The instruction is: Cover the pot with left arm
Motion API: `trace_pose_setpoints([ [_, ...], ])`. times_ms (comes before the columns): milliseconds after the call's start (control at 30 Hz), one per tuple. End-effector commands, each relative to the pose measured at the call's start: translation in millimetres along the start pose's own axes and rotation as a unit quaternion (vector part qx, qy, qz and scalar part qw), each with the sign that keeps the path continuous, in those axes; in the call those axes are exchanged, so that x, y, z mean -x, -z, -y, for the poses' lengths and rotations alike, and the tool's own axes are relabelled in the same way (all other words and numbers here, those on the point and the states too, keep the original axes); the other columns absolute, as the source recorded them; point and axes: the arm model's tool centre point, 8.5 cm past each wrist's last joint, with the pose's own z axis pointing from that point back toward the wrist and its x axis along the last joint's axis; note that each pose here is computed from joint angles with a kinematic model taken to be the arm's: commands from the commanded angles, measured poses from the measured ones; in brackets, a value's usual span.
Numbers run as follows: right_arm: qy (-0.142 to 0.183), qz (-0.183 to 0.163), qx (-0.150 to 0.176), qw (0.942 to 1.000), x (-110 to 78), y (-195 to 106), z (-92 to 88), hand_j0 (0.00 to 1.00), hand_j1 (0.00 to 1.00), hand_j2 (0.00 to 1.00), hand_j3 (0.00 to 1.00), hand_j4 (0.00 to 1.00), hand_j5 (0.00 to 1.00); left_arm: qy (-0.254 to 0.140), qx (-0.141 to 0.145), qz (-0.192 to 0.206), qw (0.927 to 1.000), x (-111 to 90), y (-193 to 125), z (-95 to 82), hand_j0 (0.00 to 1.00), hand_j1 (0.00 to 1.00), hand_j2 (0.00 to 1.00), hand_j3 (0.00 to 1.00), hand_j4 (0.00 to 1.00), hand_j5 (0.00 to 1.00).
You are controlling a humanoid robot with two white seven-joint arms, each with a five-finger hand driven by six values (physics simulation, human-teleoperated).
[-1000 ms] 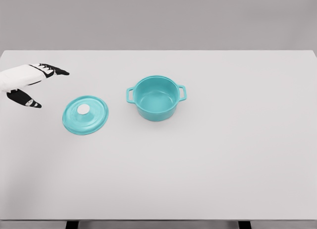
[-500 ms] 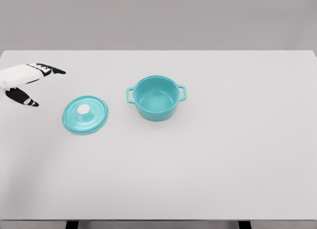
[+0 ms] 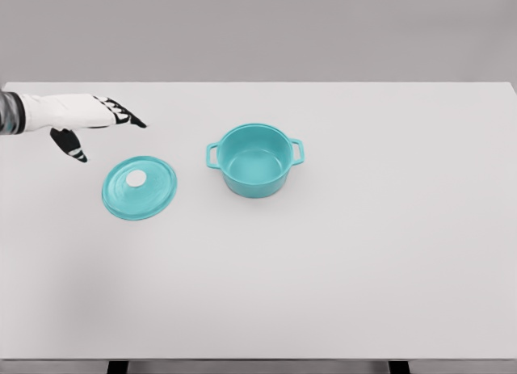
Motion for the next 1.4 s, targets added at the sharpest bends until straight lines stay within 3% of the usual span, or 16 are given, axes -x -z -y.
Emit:
trace_pose_setpoints([
  [0,0.0,0.0,0.0,1.0,-0.1,0.0,0.1,1.0,1.0,1.0,1.0,1.0,1.0,0.013,-0.002,0.008,0.9999,-7.3,-3.0,-4.4,1.0,1.0,1.0,1.0,1.0,1.0],
  [200,0.0,0.0,-0.001,1.0,-0.1,0.0,0.0,1.0,1.0,1.0,1.0,1.0,1.0,0.068,-0.008,0.096,0.993,-69.9,14.9,-17.7,1.0,1.0,1.0,1.0,1.0,1.0],
  [400,0.0,0.0,-0.001,1.0,-0.1,0.0,0.0,1.0,1.0,1.0,1.0,1.0,1.0,0.055,0.004,0.096,0.9938,-68.8,18.0,-1.9,1.0,1.0,1.0,1.0,1.0,1.0],
  [767,0.0,0.0,-0.001,1.0,-0.1,0.0,0.0,1.0,1.0,1.0,1.0,1.0,1.0,0.026,0.028,0.08,0.996,-55.3,21.6,24.9,0.91,0.91,0.91,0.91,0.91,0.91],
  [1100,0.0,0.0,-0.001,1.0,-0.1,0.0,0.0,1.0,1.0,1.0,1.0,1.0,1.0,0.026,0.038,0.071,0.9964,-51.0,24.2,31.2,0.8,0.8,0.8,0.8,0.8,0.8],
  [1367,0.0,0.0,-0.001,1.0,-0.1,0.0,0.0,1.0,1.0,1.0,1.0,1.0,1.0,0.021,0.041,0.068,0.9967,-48.0,24.9,34.2,0.79,0.79,0.79,0.79,0.79,0.79],
])
